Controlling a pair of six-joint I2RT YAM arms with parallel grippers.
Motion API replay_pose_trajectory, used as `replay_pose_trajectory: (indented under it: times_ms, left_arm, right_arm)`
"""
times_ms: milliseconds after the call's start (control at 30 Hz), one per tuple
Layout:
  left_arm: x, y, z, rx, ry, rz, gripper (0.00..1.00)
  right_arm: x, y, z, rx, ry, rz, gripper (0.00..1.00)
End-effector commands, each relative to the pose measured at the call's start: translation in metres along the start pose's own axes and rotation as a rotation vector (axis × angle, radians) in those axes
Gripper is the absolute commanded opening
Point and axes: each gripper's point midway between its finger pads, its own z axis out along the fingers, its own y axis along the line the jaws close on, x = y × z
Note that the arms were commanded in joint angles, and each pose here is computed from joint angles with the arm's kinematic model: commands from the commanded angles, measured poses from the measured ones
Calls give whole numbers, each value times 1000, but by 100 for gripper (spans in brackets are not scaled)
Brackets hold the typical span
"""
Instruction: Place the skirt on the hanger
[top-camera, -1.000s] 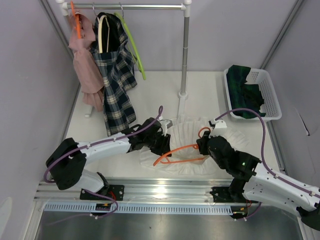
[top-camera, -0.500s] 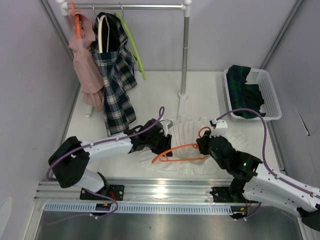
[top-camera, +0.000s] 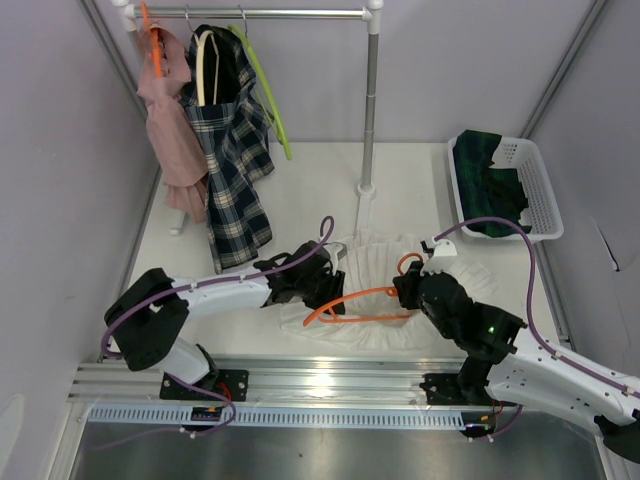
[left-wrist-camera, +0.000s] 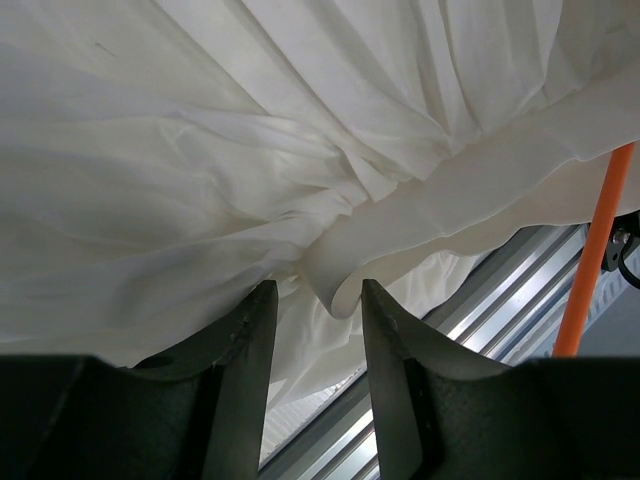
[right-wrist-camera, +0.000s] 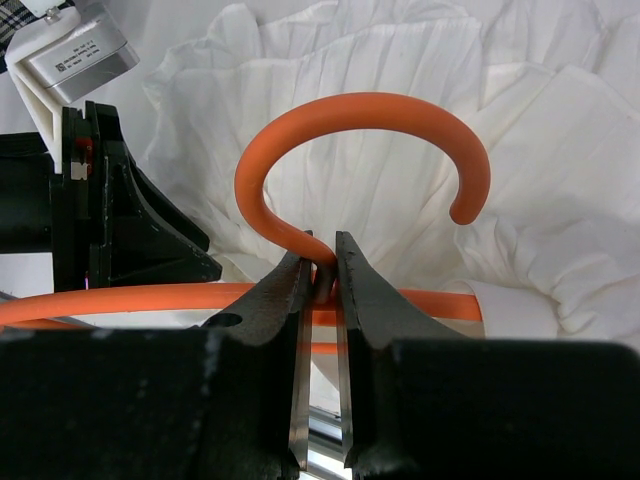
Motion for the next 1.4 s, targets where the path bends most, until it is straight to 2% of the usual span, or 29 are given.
replay_pose_trajectory:
  times_ms: [0,1000,1200,1367]
  left_arm:
    - [-19,-14,-1,26,-57,0,46]
    - [-27,-15,12,-4,-65,-29,54]
    - [-20,-13,17,-9,-43,-26,49]
    - [-15,-15,13,-5,-37,-15,36]
  right_arm:
    - [-14,6,-2,-19,-50,43,0]
    - [-13,7,-1,-20,-46,41,0]
    - [-11,5,-1,-14,-44,41,0]
    - [-11,4,-1,-11,-43,40,0]
